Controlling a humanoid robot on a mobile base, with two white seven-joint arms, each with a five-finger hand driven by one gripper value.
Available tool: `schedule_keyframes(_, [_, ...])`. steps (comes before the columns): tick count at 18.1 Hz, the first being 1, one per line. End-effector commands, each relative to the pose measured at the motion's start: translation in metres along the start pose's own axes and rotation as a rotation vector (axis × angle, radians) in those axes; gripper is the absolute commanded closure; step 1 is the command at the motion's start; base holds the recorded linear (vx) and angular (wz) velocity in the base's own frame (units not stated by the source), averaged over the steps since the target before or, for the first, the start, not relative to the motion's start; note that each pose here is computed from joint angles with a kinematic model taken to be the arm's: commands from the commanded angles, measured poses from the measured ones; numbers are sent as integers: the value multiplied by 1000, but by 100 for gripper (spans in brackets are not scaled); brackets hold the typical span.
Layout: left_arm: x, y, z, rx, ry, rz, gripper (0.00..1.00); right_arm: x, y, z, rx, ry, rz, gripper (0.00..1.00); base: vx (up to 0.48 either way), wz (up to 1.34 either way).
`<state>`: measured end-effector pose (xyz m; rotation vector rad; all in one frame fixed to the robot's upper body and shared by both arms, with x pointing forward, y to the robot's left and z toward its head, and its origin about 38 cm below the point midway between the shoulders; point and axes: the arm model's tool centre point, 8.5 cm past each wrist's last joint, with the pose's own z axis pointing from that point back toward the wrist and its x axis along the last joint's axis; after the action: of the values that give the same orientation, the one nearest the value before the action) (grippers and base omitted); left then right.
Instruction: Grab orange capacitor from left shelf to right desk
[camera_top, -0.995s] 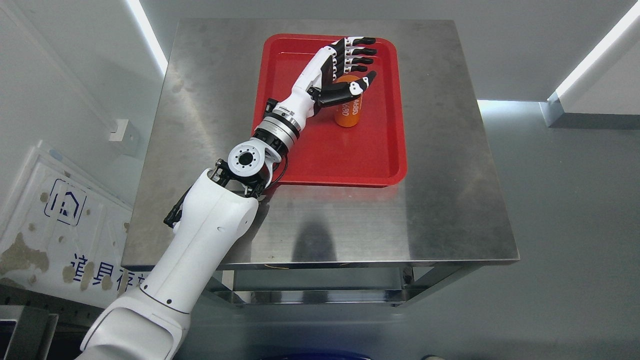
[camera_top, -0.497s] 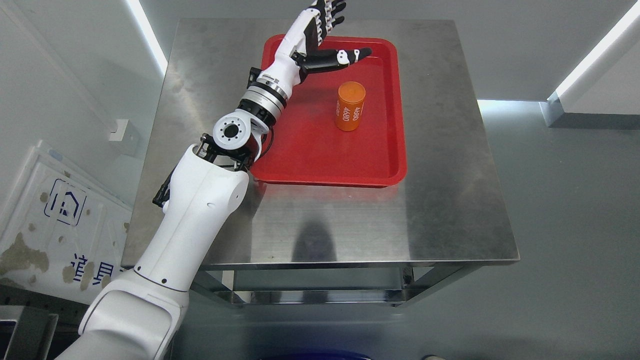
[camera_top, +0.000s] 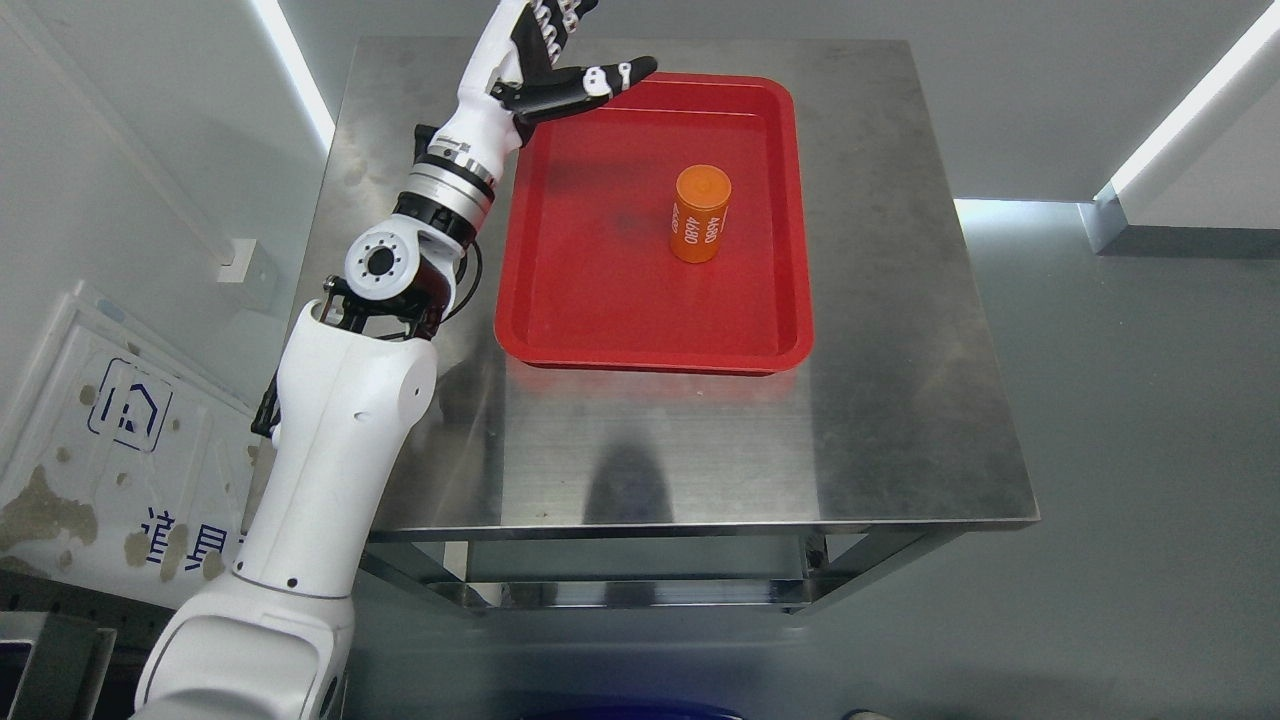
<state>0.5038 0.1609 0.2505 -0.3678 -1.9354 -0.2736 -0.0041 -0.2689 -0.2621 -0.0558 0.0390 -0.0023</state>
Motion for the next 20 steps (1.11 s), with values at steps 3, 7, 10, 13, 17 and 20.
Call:
schedule_keyframes(3, [24, 72, 103, 204, -83, -58, 0, -14, -11, 0, -18, 11, -13, 0, 0, 0])
schedule_keyframes(7, [19, 89, 122, 263, -67, -66, 0, -14, -11, 0, -18, 11, -13, 0, 0, 0])
schedule_keyframes(10, [15, 91, 129, 275, -56, -65, 0, -14, -11, 0, -18, 11, -13, 0, 0, 0])
schedule_keyframes(13, [3, 87, 139, 283, -27, -47, 0, -14, -11, 0, -18, 11, -13, 0, 0, 0])
schedule_keyframes(17, [1, 86, 140, 286, -25, -43, 0, -14, -11, 0, -18, 11, -11, 0, 0, 0])
schedule_keyframes(20, [2, 85, 138, 283, -28, -42, 0, -14, -11, 0, -18, 11, -13, 0, 0, 0])
